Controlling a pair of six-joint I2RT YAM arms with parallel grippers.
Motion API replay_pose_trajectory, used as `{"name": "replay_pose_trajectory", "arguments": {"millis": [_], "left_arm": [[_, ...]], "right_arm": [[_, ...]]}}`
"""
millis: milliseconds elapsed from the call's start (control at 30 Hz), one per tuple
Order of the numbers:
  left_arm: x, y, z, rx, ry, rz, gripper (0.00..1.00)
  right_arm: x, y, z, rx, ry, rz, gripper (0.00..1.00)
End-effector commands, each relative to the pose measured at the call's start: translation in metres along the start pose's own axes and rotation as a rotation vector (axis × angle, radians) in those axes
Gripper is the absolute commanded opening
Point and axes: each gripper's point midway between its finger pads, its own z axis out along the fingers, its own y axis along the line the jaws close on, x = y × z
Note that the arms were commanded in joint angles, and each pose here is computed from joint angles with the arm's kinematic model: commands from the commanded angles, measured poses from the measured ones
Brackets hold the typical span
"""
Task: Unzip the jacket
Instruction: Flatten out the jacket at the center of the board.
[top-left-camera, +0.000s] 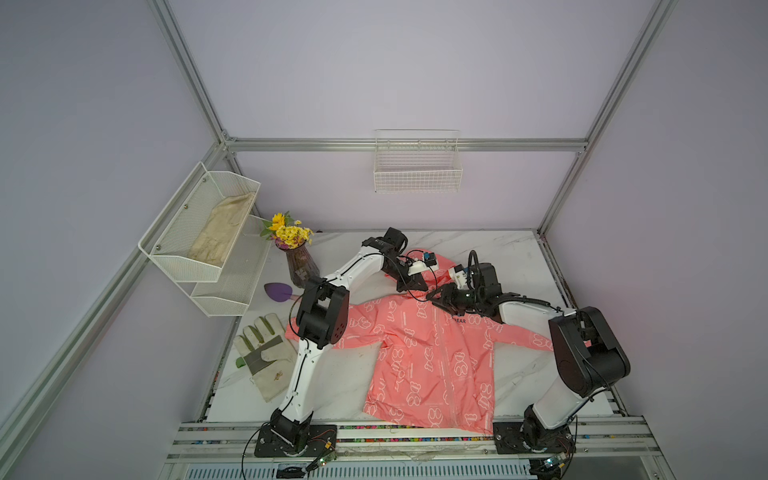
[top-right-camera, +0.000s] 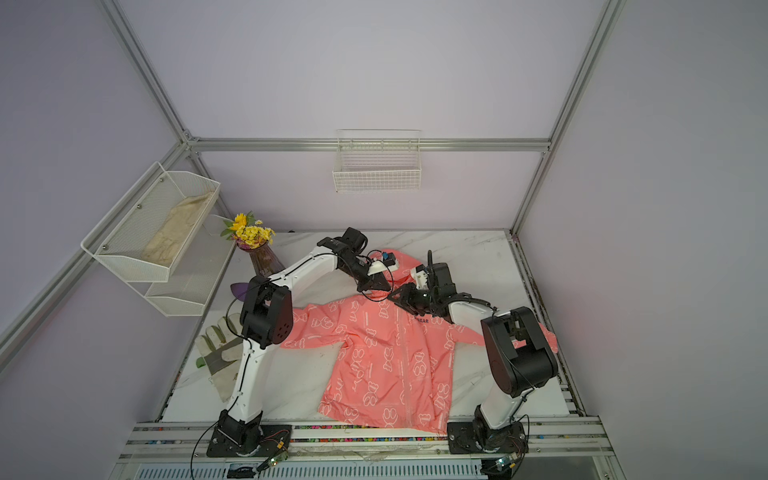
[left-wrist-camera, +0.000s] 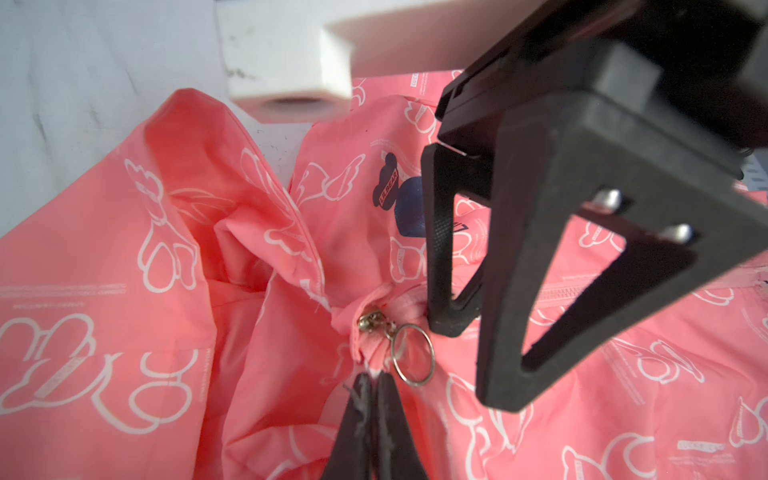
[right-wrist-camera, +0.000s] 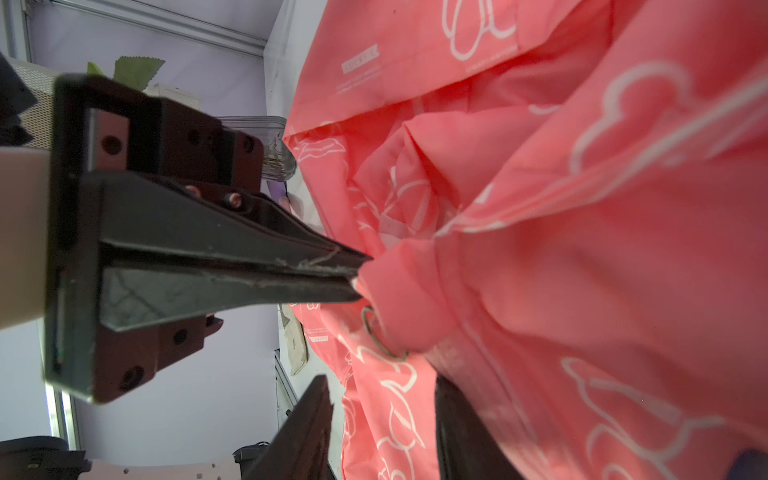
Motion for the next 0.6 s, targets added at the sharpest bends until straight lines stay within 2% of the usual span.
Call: {"name": "replay_pose_trajectory", "arguments": {"millis": [0,300,567], "left_arm": [[-0.047,-0.006,-0.037,-0.041,-0.099,0.089,0.00],[-0.046,-0.010,-0.036,-0.025,-0.107,0.088,0.00],[-0.046,-0.013,-0.037,-0.025,-0.104,0.096,0.00]], "right_arm": [[-0.019,0.002,0.003,-0.011,-0.046,-0.003,0.43],[-0.032,0.005,0.002,-0.023,-0.071,-0.026,0.38],[-0.040,0.000,-0.004,-0.016,-0.095,-0.048,0.37]]}}
